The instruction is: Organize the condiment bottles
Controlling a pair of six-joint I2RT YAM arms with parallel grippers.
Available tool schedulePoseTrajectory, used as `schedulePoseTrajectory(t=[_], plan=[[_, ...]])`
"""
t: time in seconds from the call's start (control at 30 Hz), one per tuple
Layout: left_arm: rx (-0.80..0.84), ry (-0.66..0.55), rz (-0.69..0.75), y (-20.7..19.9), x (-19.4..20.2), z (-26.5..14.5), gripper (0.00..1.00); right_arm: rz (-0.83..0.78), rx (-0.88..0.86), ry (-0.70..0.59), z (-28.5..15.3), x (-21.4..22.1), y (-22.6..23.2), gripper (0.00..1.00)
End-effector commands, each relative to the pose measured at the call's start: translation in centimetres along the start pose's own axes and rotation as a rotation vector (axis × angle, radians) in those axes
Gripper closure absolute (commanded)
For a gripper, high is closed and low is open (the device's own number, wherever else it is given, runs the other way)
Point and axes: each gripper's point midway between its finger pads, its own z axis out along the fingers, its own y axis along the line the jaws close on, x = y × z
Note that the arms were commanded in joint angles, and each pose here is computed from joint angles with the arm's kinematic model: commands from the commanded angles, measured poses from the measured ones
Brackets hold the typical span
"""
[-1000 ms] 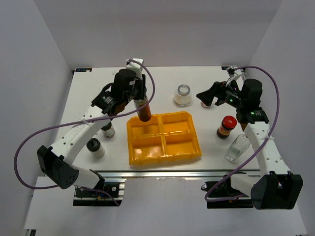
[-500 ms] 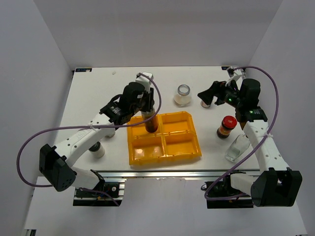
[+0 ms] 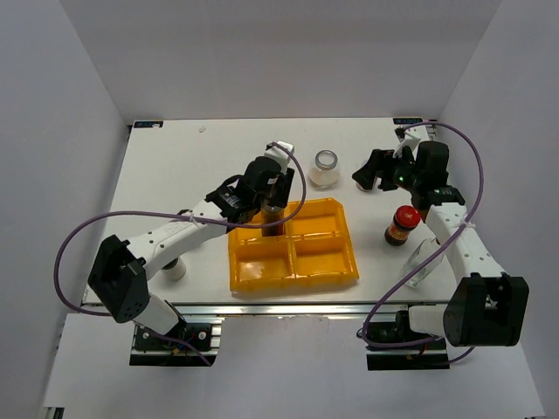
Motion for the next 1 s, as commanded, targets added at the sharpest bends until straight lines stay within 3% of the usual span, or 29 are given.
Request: schedulePoseTrajectory(t=[0.0,0.07,0.13,0.17,0.2,0.53,0.77,0.97], plan=[[0.010,-0.131,-0.022,-0.5,-3.9,-1.4,0.36,-0.051,0.021,-0.036,-0.1,-1.9,-0.2,0.11],[0.009,-0.131,-0.019,-0.4,-4.0,-1.8,0.24,-0.062,0.029,-0.036,0.0,-2.0,-0.1,0.11],[0.005,-0.133,-0.019,-0.2,-4.2,-2.4,0.19,-0.067,0.023,-0.037,0.1,-2.0,0.1,0.11],[0.005,-0.135,-0.019,-0.2,-4.3,-2.6,0.05,-0.070,0.020,-0.039,0.0,-2.0,0.2,0.11],[0.003,-0.136,-0.028,-0.2,-4.3,-2.8,0.02,-0.072,0.019,-0.045,-0.1,-2.3,0.3,0.11],[-0.088,-0.195,-0.139,2.9,-6.3,-8.4,0.02,-0.006,0.305,-0.086,-3.8,-3.9,-2.5,0.11],[-0.258,-0.314,-0.294,7.4,-7.5,-13.3,0.02,0.043,0.622,-0.201,-10.8,-6.6,-4.7,0.11],[-0.410,-0.369,-0.379,12.3,-7.6,-13.4,0.02,0.073,0.627,-0.281,-15.6,-10.7,-1.7,0.11]])
